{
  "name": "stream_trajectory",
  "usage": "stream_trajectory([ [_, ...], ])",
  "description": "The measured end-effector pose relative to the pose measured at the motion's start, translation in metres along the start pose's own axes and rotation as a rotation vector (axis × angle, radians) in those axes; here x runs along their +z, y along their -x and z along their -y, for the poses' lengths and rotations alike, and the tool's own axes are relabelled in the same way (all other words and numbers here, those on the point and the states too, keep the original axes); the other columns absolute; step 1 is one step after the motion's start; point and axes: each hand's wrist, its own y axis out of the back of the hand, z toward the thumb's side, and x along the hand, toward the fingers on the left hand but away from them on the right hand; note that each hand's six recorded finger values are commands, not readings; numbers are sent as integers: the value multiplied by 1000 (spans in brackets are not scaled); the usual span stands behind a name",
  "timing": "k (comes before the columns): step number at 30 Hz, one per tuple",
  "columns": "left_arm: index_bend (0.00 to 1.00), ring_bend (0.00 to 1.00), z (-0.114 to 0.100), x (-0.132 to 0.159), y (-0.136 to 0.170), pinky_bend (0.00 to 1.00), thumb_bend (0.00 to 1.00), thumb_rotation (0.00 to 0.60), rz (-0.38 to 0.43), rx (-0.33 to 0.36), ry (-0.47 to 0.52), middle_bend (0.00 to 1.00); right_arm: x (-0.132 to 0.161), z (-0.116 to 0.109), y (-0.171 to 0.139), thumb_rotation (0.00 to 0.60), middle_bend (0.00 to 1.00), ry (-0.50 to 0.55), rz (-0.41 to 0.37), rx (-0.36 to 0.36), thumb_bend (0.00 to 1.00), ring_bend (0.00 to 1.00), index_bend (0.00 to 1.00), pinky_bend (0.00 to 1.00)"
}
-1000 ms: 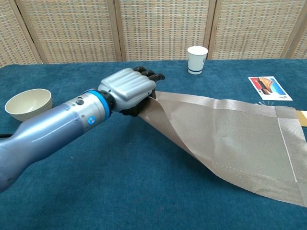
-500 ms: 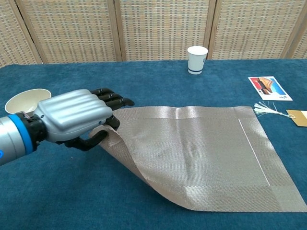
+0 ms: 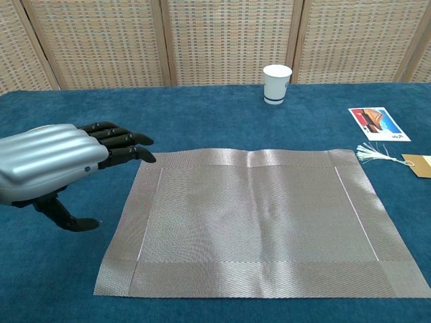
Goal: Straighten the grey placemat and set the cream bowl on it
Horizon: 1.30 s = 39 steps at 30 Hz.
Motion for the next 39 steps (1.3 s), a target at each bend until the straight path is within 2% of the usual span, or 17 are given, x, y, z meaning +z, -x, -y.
stream_trajectory([
  [7, 103, 0, -9, -34, 13, 0, 201, 600, -95, 28, 30, 0, 4, 2, -3, 600, 0, -11, -13, -2, 117, 0, 137, 0],
  [15, 112, 0, -12, -108, 38, 0, 201, 600, -293, 32, 39, 0, 8, 7, -4, 600, 0, -27, -19, 10, 117, 0, 138, 0],
  [22, 164, 0, 4, -162, 53, 0, 201, 600, -435, -6, 51, 0, 10, 12, -5, 600, 0, -42, -21, 19, 118, 0, 137, 0],
  [26, 269, 0, 15, -189, 60, 0, 205, 600, -498, -27, 56, 0, 11, 14, -5, 600, 0, -48, -20, 21, 118, 0, 137, 0],
  [32, 288, 0, 35, -213, 66, 0, 206, 600, -554, -65, 57, 0, 11, 15, -6, 600, 0, -54, -19, 21, 117, 0, 137, 0],
  [39, 286, 0, 57, -227, 65, 0, 214, 600, -587, -106, 72, 0, 11, 17, -5, 600, 0, -59, -14, 28, 117, 0, 137, 0],
])
